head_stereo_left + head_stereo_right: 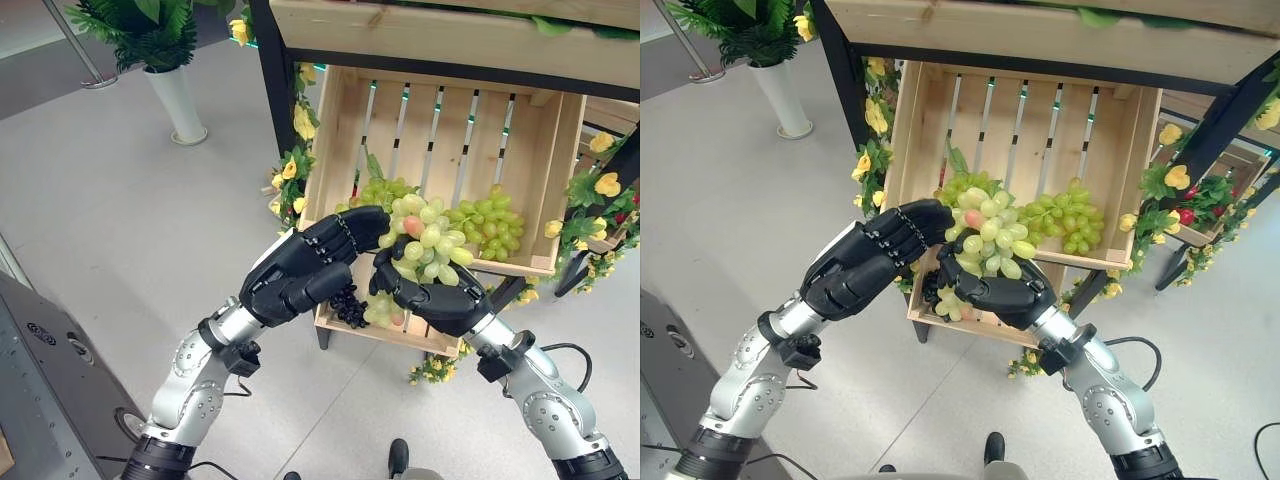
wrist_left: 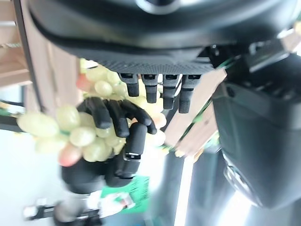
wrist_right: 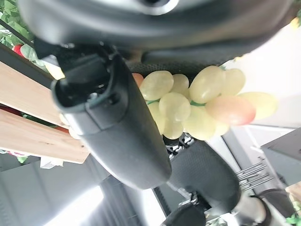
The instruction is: Pick up the fruits from the basket on one side to the basket on the other side
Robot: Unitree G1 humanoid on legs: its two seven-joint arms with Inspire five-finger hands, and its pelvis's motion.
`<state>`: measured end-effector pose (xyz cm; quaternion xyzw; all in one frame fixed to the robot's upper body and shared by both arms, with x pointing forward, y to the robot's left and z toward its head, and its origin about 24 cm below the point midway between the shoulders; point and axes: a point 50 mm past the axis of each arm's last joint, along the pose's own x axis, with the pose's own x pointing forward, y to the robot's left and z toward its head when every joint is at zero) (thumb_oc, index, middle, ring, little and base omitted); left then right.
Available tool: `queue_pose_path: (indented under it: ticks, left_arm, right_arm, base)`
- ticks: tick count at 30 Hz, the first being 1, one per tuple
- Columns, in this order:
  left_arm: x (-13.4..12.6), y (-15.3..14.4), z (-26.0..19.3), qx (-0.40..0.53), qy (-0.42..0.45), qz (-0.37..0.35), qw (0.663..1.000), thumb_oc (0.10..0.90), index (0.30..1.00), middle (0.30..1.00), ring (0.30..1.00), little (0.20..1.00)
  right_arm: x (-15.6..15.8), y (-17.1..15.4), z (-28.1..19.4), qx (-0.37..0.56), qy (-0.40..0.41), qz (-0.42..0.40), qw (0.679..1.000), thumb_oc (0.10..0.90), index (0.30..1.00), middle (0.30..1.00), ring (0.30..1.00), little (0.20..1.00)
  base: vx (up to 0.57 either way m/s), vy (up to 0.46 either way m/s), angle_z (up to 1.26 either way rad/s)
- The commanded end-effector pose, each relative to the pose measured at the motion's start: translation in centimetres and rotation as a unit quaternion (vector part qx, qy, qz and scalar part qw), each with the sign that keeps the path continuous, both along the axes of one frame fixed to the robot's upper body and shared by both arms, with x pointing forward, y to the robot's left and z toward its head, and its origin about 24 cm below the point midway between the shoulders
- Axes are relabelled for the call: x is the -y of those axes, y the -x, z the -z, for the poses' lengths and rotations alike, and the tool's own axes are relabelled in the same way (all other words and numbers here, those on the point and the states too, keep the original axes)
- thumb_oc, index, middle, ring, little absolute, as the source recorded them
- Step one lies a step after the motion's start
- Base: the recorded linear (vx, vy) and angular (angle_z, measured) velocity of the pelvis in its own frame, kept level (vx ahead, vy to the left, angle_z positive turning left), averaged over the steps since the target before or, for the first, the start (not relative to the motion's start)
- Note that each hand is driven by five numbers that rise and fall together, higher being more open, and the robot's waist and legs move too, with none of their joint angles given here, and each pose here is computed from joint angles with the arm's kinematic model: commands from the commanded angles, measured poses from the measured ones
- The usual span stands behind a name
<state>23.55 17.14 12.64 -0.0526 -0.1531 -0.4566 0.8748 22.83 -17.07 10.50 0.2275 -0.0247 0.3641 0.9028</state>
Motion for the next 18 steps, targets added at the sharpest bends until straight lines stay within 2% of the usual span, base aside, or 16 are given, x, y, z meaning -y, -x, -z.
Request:
queue_pose_path:
  ticks: [1, 12, 18]
  left_arm:
    - [0.8, 0.2, -0.2, 0.018, -0.096, 0.083, 0.992, 0.800, 0.900, 0.900, 0.900, 0.900]
    - [0.1, 1.3, 2.4, -0.033, -0.211, 0.147, 0.966, 0.800, 0.900, 0.900, 0.900, 0.900]
    - [-1.7, 1.1, 5.7, -0.071, -0.413, 0.110, 0.901, 0.800, 0.900, 0.900, 0.900, 0.900]
  right_arm:
    - [0.6, -0.1, -8.7, 0.212, -0.118, 0.010, 0.970, 0.400, 0.300, 0.300, 0.300, 0.300]
    - [2.9, -0.4, -11.9, 0.270, -0.117, 0.066, 0.953, 0.400, 0.300, 0.300, 0.300, 0.300]
    - [3.1, -0.8, -14.1, 0.305, -0.101, 0.071, 0.944, 0.400, 0.300, 0.300, 0.300, 0.300]
  base:
    - [0.00, 0.000, 0.00]
    - [0.00, 0.000, 0.00]
    - [0.00, 0.000, 0.00]
